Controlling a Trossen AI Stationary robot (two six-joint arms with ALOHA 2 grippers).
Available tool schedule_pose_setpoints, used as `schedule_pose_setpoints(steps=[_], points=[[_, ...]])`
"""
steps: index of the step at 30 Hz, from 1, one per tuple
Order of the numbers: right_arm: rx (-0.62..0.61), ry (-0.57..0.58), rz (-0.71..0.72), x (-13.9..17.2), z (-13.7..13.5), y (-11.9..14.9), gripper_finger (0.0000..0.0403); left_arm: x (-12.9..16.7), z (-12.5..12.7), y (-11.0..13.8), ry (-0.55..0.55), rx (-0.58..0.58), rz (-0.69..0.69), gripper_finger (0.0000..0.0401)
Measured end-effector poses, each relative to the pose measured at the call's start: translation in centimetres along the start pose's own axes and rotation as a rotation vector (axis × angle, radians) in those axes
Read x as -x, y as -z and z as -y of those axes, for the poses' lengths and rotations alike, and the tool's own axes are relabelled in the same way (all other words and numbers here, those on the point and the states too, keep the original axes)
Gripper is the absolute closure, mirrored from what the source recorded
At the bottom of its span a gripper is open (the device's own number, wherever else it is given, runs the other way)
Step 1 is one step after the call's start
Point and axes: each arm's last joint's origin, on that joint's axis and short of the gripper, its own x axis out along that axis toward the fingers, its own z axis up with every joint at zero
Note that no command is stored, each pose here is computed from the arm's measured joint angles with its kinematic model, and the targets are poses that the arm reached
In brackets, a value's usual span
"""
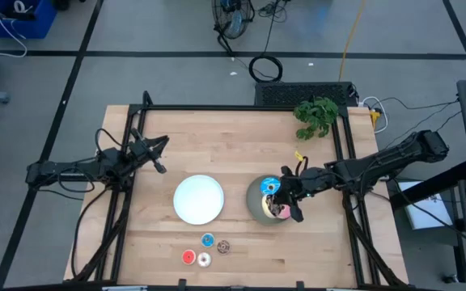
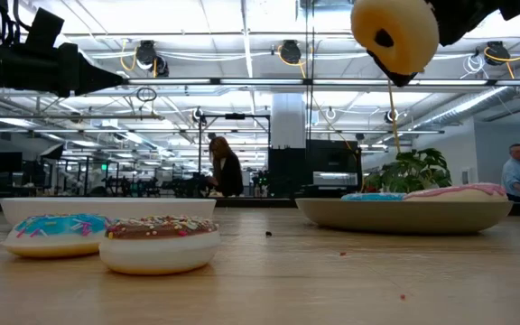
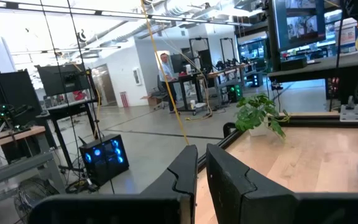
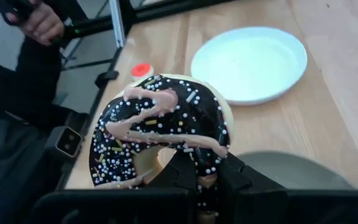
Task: Pick & Place donuts
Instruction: Put the large black donut on the gray plate
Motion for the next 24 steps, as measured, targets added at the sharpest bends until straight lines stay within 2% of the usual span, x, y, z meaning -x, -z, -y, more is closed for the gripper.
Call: schedule_pose_setpoints(steps=[16,24], points=[[-0.013,0.043,0.005,0.0,1.0,-0.3,0.0394,0.0,0.0,0.1,0.002,-0.017,-0.009,0.0359],[-0.042,0.176,-0.127,-1.2,2.1,-2.7,0.0394,0.0,0.0,0.0,0.001,-0.015,-0.004,0.0359]])
